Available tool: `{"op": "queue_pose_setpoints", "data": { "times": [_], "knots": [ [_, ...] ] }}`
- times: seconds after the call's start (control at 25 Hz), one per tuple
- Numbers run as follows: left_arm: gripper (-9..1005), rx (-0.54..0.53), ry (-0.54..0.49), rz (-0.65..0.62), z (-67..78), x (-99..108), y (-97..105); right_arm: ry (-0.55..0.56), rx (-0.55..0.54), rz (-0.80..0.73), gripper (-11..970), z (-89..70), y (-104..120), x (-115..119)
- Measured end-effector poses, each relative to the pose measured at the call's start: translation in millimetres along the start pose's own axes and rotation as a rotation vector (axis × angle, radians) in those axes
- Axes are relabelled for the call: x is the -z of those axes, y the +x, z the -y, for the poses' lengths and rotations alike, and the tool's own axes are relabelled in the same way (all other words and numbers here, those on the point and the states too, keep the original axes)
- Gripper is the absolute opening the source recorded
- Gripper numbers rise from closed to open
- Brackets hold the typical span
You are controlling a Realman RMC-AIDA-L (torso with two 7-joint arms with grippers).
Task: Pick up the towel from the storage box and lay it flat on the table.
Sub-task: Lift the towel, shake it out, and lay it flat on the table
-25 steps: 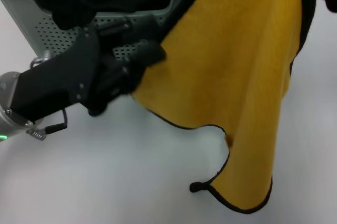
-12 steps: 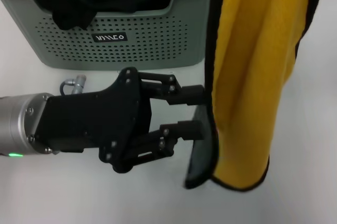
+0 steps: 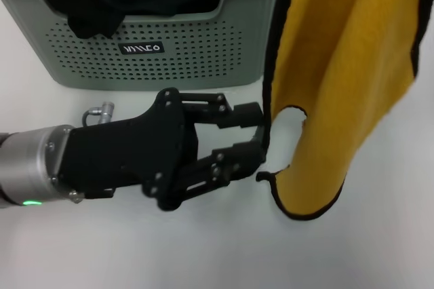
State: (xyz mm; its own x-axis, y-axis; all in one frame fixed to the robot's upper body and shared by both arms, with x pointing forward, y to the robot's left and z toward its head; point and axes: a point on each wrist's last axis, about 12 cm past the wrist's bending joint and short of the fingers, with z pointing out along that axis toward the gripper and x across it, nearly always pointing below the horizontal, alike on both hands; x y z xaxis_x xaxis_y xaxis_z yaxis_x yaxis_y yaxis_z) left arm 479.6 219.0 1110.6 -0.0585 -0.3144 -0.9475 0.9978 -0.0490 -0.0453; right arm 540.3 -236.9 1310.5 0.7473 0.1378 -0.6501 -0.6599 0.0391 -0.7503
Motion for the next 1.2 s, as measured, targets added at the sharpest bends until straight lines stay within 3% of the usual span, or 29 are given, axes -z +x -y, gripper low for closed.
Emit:
{"op": "queue_pose_setpoints", "data": {
  "times": [0.36,1.2],
  "knots": [
    [327,-0.032,-0.136,0.043,-5.6,3.8,6.7,0.006,0.009,0.01,17,0.8,-2.2,0.4],
    [324,-0.021,-0.213,0.016,4.4,13.2,24.1,0.052,0.048,0.038,19,6.5,-10.2,6.1]
  ]
}}
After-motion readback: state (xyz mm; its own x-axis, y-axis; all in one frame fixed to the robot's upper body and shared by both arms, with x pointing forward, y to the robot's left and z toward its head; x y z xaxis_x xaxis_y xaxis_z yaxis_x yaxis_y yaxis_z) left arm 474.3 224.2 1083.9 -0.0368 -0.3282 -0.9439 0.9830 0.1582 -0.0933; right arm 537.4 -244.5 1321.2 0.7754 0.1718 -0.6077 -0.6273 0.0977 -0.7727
